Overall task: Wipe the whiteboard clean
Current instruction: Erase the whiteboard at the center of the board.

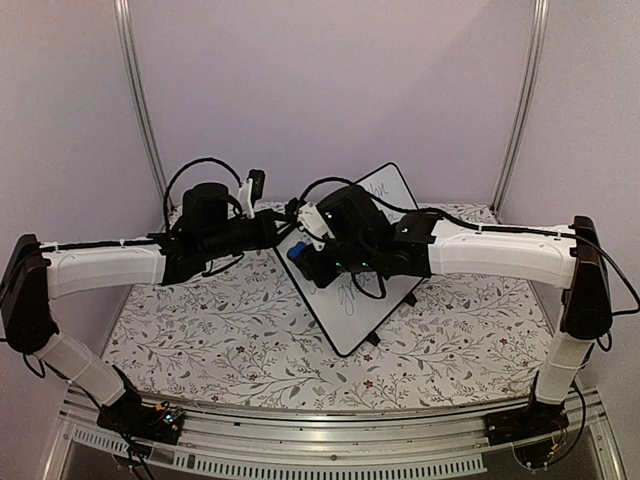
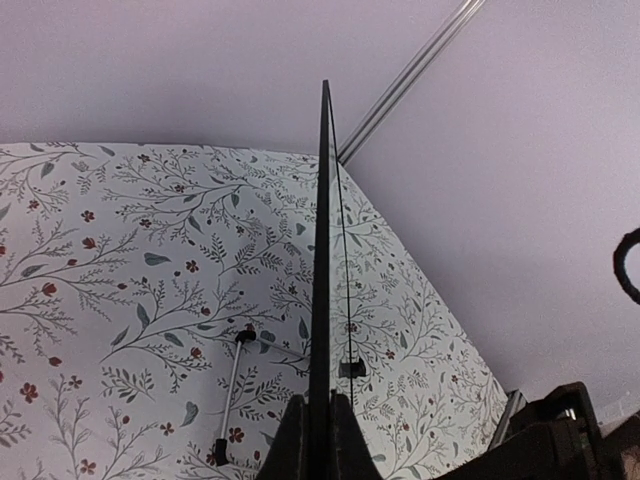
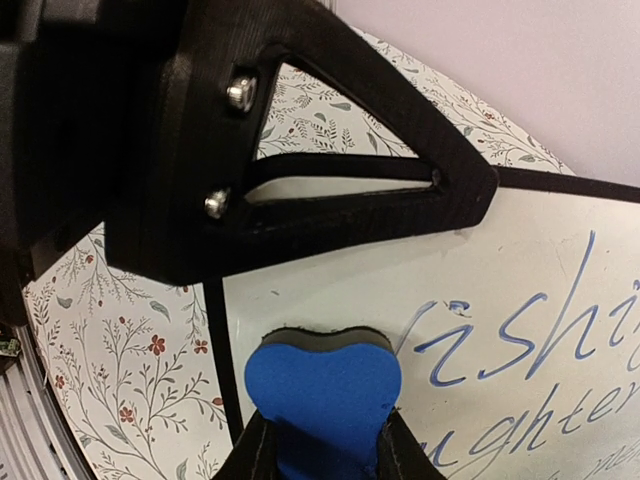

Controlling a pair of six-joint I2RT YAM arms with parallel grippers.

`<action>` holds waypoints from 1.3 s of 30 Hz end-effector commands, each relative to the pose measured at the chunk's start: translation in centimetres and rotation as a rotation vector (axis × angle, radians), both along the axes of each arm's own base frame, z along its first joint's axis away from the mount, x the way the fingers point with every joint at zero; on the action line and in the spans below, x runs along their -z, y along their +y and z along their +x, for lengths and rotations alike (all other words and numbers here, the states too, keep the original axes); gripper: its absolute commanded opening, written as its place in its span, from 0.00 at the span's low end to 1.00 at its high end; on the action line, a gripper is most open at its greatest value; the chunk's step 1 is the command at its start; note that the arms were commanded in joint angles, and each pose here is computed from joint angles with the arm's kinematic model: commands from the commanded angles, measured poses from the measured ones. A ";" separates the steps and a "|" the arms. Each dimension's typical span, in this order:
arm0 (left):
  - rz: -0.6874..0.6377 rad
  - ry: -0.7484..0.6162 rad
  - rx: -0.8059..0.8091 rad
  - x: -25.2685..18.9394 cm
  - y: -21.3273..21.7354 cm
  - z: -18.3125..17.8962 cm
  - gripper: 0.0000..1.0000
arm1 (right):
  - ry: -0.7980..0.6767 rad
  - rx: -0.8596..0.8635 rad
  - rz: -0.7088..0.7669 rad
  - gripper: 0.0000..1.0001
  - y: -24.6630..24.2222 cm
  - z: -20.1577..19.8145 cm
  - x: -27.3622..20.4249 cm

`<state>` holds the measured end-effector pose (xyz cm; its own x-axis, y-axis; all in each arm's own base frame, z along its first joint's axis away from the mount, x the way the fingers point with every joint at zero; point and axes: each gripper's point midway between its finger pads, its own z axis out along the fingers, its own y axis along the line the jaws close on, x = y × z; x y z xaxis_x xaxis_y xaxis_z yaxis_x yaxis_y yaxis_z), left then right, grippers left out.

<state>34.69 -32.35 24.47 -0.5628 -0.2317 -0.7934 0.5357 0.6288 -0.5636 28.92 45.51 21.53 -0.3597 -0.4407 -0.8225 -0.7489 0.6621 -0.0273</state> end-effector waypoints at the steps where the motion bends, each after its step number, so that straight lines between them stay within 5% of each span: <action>1: 0.055 0.020 0.082 1.5 -1.2 -1.8 0.00 | 0.039 0.011 -0.026 0.17 -0.6 -0.5 1.5; 39: 0.058 0.034 0.076 2.1 -1.2 -1.7 0.00 | 0.034 0.005 0.000 0.18 -0.4 -0.6 0.8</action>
